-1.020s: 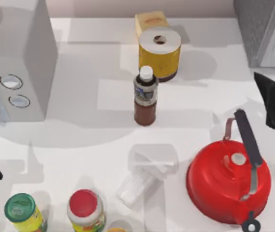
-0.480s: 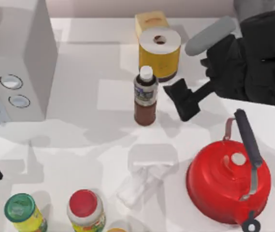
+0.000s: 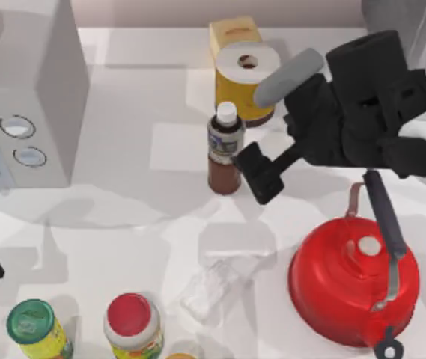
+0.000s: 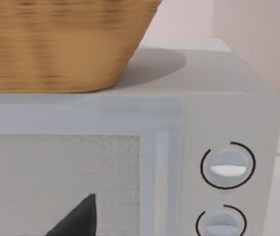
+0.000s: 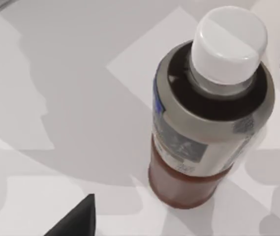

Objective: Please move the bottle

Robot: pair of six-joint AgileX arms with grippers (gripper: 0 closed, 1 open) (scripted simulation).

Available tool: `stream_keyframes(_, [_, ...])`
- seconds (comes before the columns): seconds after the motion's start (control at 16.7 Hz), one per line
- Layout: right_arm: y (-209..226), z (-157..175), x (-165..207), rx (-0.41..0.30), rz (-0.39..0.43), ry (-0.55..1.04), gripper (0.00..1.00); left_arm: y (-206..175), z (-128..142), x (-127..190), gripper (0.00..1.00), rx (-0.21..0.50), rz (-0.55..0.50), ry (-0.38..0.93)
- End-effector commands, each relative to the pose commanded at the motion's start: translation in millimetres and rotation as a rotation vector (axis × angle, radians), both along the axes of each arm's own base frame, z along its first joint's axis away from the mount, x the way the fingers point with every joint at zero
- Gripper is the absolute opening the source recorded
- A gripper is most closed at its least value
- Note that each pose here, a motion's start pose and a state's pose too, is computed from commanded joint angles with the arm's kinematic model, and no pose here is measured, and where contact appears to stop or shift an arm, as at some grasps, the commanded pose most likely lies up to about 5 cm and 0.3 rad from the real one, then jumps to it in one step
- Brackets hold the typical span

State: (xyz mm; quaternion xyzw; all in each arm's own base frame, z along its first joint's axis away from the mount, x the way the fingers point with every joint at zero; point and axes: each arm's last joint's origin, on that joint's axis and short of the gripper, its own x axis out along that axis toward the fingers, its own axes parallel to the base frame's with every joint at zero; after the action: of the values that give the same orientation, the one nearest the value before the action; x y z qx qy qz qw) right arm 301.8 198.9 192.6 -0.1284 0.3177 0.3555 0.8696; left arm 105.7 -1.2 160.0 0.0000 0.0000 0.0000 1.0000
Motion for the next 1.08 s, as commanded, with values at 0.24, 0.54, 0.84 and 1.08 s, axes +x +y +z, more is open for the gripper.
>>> stream_keyframes(0.24, [-0.1,-1.2,3.6,0.003,-0.002,-0.003,1.00,0.0,0.0,0.0,1.00,0.000,0.000,0.000])
stream_keyframes(0.54, [15.9,-30.1,36.3,0.004,0.005,-0.002,1.00,0.0,0.0,0.0,1.00,0.000,0.000,0.000])
stream_keyframes(0.84, [43.2,-62.7,56.6,0.000,0.002,-0.001,1.00,0.0,0.0,0.0,1.00,0.000,0.000,0.000])
stream_keyframes(1.08, [53.7,-64.4,54.5,0.000,0.000,0.000,1.00,0.0,0.0,0.0,1.00,0.000,0.000,0.000])
